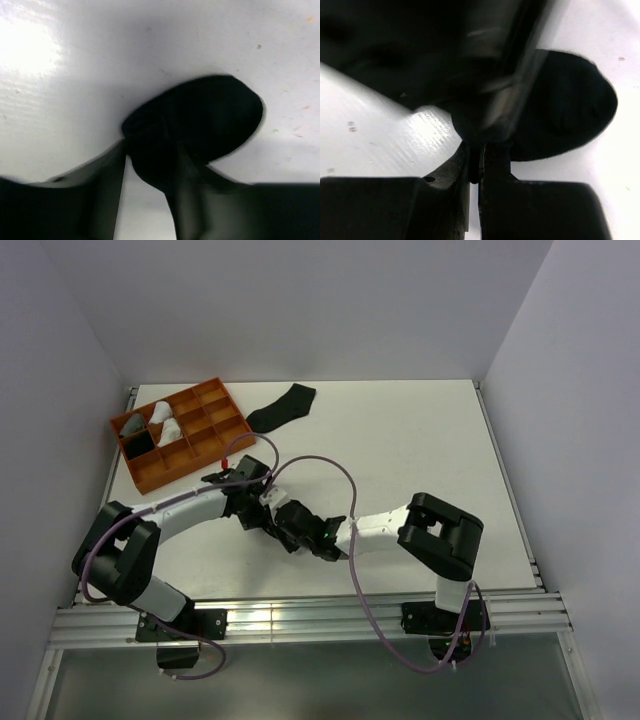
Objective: Roll the socks
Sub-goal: Roll the sock at the center of the board.
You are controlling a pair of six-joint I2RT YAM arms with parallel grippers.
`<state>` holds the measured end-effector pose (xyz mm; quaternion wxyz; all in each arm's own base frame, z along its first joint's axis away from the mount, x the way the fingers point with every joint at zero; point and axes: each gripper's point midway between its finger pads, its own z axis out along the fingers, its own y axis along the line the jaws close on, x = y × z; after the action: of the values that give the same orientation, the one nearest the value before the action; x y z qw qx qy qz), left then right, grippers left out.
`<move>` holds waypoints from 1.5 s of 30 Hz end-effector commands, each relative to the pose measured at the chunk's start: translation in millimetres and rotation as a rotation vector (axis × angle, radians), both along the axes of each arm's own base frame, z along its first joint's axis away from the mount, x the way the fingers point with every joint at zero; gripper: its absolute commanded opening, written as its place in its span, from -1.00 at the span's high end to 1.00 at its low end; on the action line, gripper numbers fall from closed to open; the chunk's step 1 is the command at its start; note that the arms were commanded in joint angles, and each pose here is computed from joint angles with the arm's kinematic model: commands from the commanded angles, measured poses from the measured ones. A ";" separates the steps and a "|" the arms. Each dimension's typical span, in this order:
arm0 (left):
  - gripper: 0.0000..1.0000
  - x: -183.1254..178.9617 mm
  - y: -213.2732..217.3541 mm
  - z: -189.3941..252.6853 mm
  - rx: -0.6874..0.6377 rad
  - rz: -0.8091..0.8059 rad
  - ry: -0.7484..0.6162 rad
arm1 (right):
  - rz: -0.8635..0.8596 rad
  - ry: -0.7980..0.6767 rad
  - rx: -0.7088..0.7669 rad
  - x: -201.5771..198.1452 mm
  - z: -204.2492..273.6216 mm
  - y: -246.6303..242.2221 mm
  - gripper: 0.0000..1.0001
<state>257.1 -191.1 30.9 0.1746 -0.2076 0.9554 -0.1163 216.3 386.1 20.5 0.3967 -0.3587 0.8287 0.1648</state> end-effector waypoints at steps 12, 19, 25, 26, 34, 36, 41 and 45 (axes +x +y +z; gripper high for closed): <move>-0.54 4.7 14.5 49.0 -0.187 0.202 -0.185 | 0.156 0.650 0.205 -30.7 -5.9 -0.8 1.00; -0.45 -21.8 33.5 34.4 -0.240 0.293 -0.203 | 0.156 0.870 0.259 -37.9 -10.3 3.5 1.00; -0.41 -33.2 36.8 25.5 -0.323 0.322 -0.244 | 0.113 0.940 0.260 -30.0 -6.5 2.9 1.00; -0.40 -34.3 36.9 24.1 -0.328 0.325 -0.244 | 0.112 0.943 0.263 -28.2 -4.5 4.5 1.00; -0.30 -32.6 40.6 12.9 -0.306 0.345 -0.242 | 0.085 0.989 0.253 -27.8 -6.7 6.9 1.00; -0.29 -33.7 39.9 8.4 -0.307 0.344 -0.234 | 0.081 0.995 0.248 -28.3 -7.6 6.5 1.00; -0.08 -37.3 37.0 -4.5 -0.300 0.335 -0.192 | 0.063 1.014 0.257 -29.1 -7.5 6.5 1.00; 0.17 -36.5 35.1 -16.3 -0.247 0.300 -0.148 | 0.039 1.016 0.280 -28.0 -5.8 6.2 1.00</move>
<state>221.6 -157.2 24.4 0.2439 -0.3680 0.8641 -0.2416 193.6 400.8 27.4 0.0085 -0.2166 0.8657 0.4512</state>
